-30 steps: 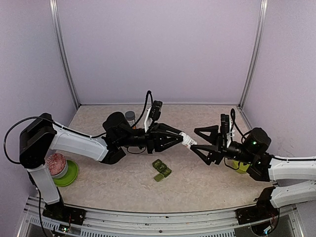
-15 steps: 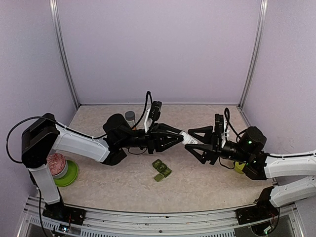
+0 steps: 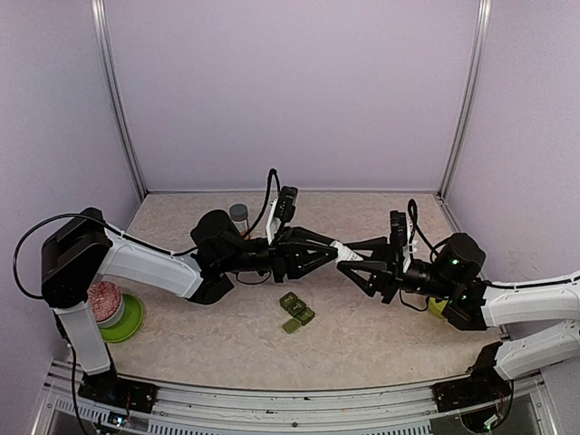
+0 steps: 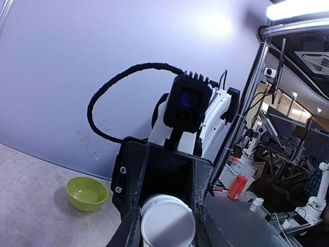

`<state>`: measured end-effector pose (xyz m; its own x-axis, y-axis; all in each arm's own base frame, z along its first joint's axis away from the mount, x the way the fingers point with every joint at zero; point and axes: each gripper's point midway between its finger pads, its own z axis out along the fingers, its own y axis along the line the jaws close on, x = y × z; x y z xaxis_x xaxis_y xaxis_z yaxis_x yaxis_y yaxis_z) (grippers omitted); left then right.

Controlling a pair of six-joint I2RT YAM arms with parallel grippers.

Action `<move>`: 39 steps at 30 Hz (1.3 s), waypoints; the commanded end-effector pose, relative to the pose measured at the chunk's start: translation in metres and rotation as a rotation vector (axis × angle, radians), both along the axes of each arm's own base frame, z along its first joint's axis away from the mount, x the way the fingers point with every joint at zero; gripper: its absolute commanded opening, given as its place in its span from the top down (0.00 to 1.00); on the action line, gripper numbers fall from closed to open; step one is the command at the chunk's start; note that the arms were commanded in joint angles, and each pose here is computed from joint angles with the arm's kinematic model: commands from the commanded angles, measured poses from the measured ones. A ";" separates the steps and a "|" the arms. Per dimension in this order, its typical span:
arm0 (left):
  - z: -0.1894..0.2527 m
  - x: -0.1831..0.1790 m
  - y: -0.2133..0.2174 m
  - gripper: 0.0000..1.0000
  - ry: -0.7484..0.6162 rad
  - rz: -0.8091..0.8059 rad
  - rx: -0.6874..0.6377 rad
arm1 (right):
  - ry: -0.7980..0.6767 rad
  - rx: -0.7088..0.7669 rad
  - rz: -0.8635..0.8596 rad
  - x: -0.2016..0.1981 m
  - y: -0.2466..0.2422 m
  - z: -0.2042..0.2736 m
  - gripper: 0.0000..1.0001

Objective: Sort the pills into containers
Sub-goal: Pass from the left arm to the right, then unscrew the lid of the pill bottle from the pill bottle.

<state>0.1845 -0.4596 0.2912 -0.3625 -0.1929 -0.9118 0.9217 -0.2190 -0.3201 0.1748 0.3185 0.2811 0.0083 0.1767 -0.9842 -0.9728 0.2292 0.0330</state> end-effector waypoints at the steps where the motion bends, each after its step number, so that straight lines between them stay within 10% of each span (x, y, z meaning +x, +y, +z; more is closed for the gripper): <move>1: 0.003 0.000 -0.003 0.91 -0.019 0.003 -0.014 | -0.030 0.036 0.002 -0.002 0.001 0.014 0.60; 8: 0.001 0.000 -0.004 0.89 -0.011 0.004 -0.010 | -0.026 0.032 -0.009 -0.001 0.000 0.013 0.77; 15: -0.003 -0.002 0.000 0.65 -0.016 0.008 -0.002 | -0.008 0.029 -0.033 0.002 -0.003 0.016 0.90; 23: -0.015 0.000 0.010 0.02 -0.053 0.056 0.064 | 0.035 -0.004 0.004 -0.002 0.001 0.010 0.90; 39: -0.032 0.035 0.038 0.01 -0.193 0.337 0.285 | 0.093 -0.050 -0.089 0.013 -0.004 0.001 0.77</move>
<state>0.2056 -0.4307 0.2779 -0.1746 -0.0790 -0.9815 0.9802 0.0802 -0.1808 0.1850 0.3135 0.2713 -0.0621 0.1189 -0.9910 -0.9489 0.3009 0.0956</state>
